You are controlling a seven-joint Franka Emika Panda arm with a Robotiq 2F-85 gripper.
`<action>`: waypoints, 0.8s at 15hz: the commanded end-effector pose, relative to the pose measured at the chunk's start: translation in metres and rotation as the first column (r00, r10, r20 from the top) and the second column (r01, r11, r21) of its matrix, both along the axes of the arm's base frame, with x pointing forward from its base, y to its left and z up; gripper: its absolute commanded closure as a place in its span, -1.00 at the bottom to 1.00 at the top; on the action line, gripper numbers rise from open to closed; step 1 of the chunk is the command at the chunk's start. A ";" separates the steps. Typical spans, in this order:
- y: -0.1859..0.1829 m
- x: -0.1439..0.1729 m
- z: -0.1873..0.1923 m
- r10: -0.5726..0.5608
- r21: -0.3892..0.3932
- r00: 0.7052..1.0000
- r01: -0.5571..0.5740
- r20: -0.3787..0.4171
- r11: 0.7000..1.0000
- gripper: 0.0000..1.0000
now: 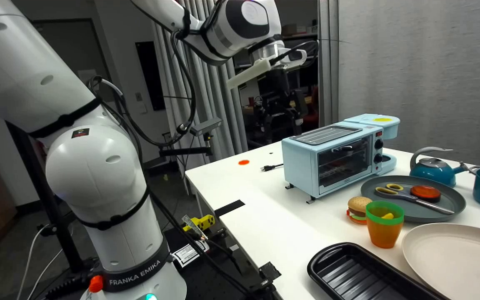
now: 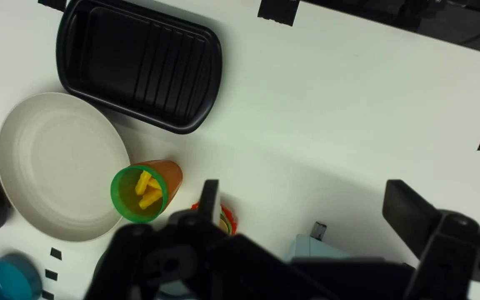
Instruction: Pour the things in the green cup onto the plate
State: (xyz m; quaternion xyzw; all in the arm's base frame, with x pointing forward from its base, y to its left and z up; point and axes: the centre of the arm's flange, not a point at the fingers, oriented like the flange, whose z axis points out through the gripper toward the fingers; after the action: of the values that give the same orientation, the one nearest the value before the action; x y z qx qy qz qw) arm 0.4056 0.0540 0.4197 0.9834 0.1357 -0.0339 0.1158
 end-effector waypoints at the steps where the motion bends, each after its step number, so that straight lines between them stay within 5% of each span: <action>1: 0.000 0.000 0.000 0.000 0.000 1.000 0.000 0.000 1.000 -1.00; 12: -0.021 0.024 -0.021 -0.071 0.024 0.997 0.070 0.014 0.997 -1.00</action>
State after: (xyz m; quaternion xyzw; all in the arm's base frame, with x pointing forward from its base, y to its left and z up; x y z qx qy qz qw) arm 0.4119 0.0440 0.4101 0.9862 0.1197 -0.0366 0.1080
